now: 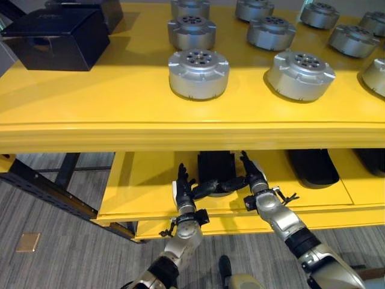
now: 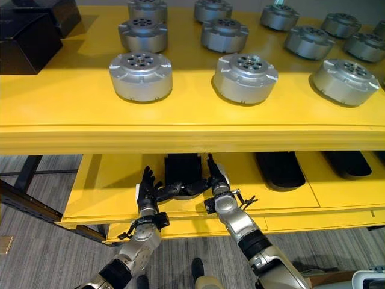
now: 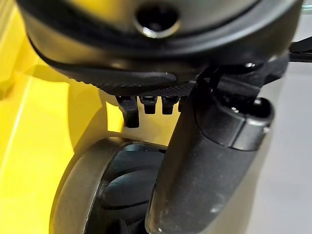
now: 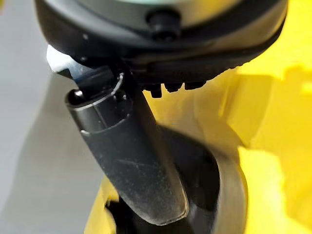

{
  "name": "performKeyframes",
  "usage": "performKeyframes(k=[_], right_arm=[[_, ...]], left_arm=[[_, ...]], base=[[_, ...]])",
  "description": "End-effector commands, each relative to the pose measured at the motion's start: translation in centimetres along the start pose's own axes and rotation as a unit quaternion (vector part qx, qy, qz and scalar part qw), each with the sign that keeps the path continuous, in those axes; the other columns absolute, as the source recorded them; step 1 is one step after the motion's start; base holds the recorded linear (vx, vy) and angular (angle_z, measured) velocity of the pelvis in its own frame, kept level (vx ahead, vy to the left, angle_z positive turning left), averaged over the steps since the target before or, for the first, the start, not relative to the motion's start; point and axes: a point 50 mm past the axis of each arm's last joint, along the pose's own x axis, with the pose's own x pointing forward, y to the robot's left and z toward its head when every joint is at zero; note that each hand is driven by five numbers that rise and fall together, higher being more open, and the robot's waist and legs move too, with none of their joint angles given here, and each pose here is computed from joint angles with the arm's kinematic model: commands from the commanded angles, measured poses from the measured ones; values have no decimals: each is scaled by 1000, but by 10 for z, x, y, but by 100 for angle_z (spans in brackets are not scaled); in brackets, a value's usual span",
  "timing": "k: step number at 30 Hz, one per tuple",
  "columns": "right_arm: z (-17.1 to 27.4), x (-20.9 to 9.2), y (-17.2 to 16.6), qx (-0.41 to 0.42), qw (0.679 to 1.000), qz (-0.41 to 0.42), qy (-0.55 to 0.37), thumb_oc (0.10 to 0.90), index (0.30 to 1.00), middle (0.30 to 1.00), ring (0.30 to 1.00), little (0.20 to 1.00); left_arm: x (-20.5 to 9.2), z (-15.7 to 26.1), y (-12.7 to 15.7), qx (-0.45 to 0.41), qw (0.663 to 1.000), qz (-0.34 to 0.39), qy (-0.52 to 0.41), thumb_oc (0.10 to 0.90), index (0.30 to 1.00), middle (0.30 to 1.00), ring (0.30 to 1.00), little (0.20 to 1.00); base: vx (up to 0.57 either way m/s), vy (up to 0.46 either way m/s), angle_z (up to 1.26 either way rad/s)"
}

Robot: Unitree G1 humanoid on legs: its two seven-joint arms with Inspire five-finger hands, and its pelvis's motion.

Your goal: Move parts from the plastic box to the shelf.

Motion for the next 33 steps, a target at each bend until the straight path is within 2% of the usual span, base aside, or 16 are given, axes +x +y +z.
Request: performKeyframes(k=[1, 7, 10, 17, 27, 33], right_arm=[[77, -2, -24, 75, 973, -100, -194, 900, 1000, 1000, 1000, 1000], [91, -14, -26, 109, 952, -137, -252, 900, 1000, 1000, 1000, 1000], [92, -22, -27, 154, 937, -163, -268, 900, 1000, 1000, 1000, 1000], [87, -27, -23, 188, 934, -146, -268, 900, 1000, 1000, 1000, 1000], [81, -38, -18, 206, 930, -127, -275, 900, 1000, 1000, 1000, 1000], [74, -47, -17, 210, 928, -130, -279, 900, 1000, 1000, 1000, 1000]], left_arm=[[-9, 41, -44, -50, 990, -91, -100, 900, 1000, 1000, 1000, 1000], [-12, 39, -45, -59, 989, -93, -96, 900, 1000, 1000, 1000, 1000], [-15, 37, -46, -68, 988, -104, -93, 900, 1000, 1000, 1000, 1000], [-19, 40, -48, -82, 985, -107, -105, 900, 1000, 1000, 1000, 1000], [-19, 72, -32, -97, 968, -6, -231, 900, 1000, 1000, 1000, 1000], [-22, 93, -27, -104, 947, 13, -304, 900, 1000, 1000, 1000, 1000]], base=[[-13, 29, -5], [-8, 37, -10], [-4, 30, -1], [-1, 5, 0], [-4, 2, -1], [0, 0, 0]])
